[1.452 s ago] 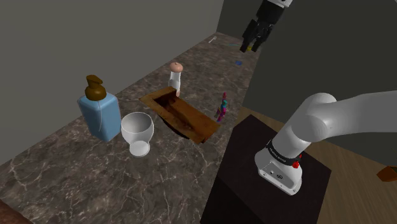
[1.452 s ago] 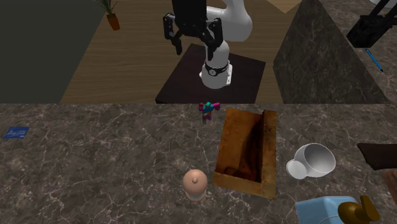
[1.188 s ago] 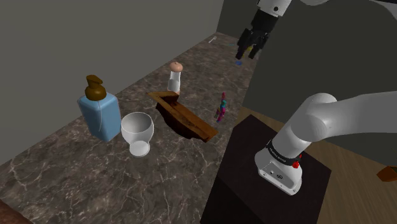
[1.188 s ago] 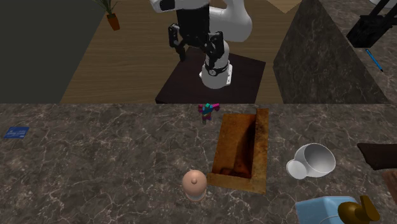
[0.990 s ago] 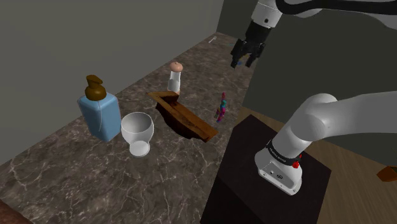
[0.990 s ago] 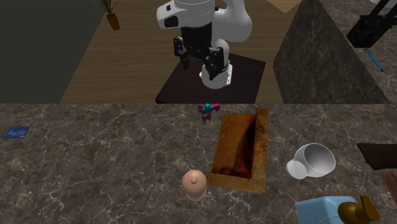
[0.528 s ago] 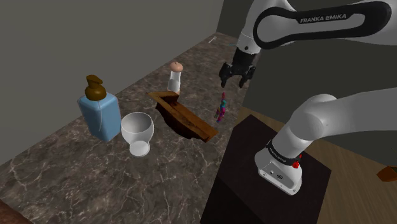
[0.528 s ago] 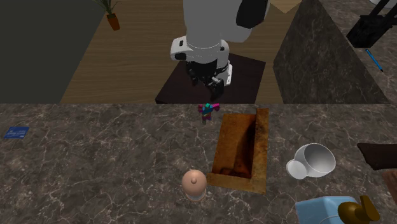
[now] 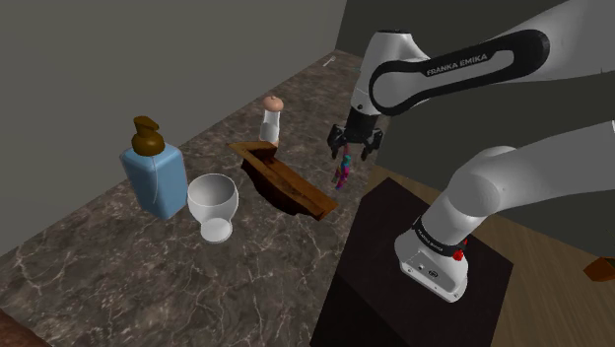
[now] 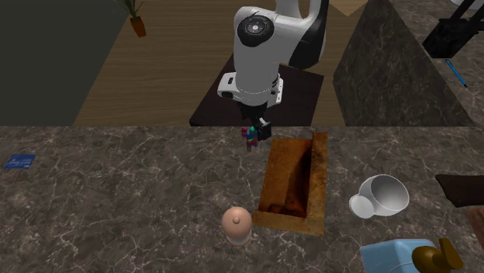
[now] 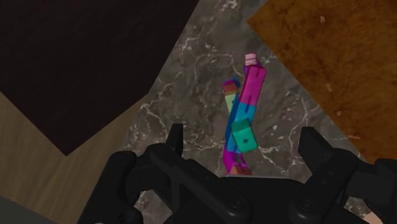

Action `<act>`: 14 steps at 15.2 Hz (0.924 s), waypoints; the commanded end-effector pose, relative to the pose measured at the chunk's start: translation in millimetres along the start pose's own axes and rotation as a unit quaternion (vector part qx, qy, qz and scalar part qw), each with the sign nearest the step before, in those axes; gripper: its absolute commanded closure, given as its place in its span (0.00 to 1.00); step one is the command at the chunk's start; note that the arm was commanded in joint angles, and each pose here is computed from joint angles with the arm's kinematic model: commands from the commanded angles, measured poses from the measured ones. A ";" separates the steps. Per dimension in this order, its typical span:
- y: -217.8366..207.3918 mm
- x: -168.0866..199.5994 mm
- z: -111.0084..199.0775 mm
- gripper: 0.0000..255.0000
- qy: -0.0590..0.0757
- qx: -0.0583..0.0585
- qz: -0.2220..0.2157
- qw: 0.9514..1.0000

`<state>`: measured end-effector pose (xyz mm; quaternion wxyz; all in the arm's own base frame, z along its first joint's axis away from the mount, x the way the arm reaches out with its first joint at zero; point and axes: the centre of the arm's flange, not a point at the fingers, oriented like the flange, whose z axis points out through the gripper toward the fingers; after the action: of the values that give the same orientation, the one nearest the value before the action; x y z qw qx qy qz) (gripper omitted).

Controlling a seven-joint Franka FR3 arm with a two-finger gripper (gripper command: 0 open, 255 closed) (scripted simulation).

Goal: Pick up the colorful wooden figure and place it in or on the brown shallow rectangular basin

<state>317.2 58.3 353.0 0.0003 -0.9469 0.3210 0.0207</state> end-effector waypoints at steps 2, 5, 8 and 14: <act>-0.5 -0.6 16.0 0.00 0.000 0.000 0.002 1.000; -0.5 -0.6 29.6 0.00 0.000 0.000 0.002 1.000; -0.5 -0.6 29.6 0.00 0.000 0.000 0.002 1.000; -0.4 -0.6 29.5 1.00 0.000 0.000 0.002 1.000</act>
<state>315.9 59.5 323.5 0.0002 -0.9463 0.3227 0.0207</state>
